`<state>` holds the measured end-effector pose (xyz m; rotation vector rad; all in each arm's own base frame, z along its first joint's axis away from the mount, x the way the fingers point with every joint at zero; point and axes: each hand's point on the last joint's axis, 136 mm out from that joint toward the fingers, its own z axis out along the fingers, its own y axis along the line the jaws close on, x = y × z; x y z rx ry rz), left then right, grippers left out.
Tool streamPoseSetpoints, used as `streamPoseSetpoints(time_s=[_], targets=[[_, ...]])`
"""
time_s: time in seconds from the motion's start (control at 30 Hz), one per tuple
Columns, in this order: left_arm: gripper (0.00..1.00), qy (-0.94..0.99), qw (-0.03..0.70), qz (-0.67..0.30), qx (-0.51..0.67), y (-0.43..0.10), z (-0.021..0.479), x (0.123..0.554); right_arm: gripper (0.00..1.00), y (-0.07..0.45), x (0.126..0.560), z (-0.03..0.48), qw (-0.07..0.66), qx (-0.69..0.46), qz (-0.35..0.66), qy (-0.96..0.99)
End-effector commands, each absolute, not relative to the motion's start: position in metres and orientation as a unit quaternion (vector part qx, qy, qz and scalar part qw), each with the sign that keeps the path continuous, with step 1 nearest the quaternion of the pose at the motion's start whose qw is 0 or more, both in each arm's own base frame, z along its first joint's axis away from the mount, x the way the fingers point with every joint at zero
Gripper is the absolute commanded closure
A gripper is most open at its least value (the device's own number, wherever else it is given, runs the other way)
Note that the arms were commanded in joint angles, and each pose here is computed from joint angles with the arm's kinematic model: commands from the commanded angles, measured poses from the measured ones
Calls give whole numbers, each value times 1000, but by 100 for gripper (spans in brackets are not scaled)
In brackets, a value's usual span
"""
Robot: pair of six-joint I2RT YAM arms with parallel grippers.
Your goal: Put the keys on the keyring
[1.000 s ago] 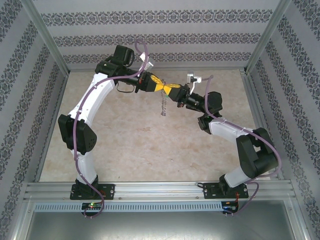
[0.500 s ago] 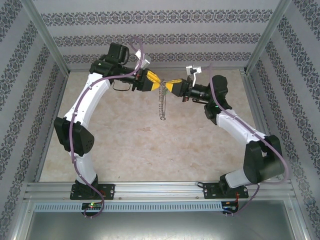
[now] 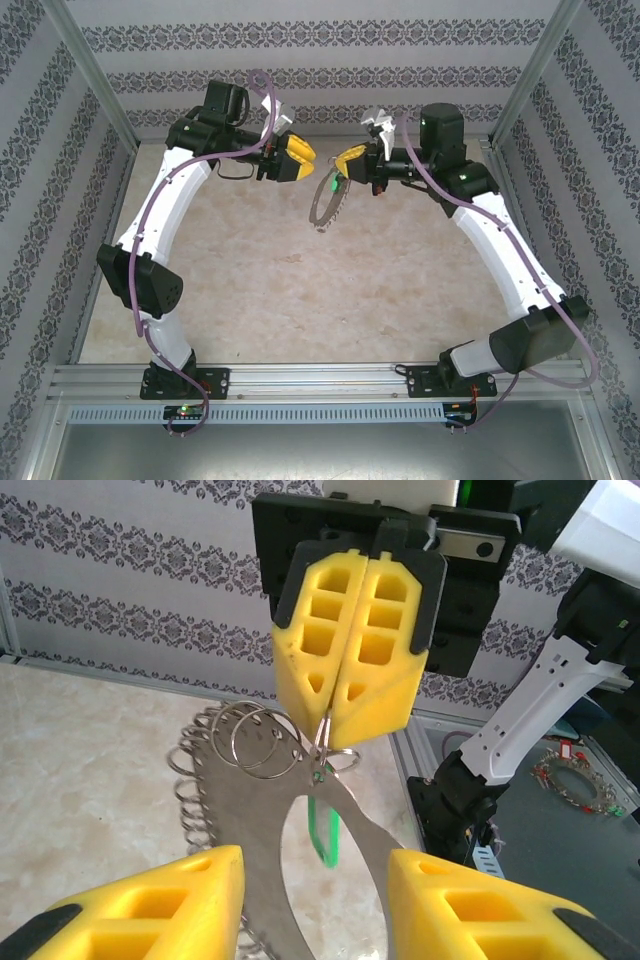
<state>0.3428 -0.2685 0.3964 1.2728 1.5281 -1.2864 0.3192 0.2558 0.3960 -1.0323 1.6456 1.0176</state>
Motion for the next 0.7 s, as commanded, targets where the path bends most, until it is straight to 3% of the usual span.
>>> streamPoseSetpoints(time_s=[0.0,0.67], targets=[[57,585,380,-508,505,-265,407,334,100,254,306,373,413,-476,353,692],[58,596,327,-521,517,-284,375,325,100,270,301,372,378,-524,356,675]])
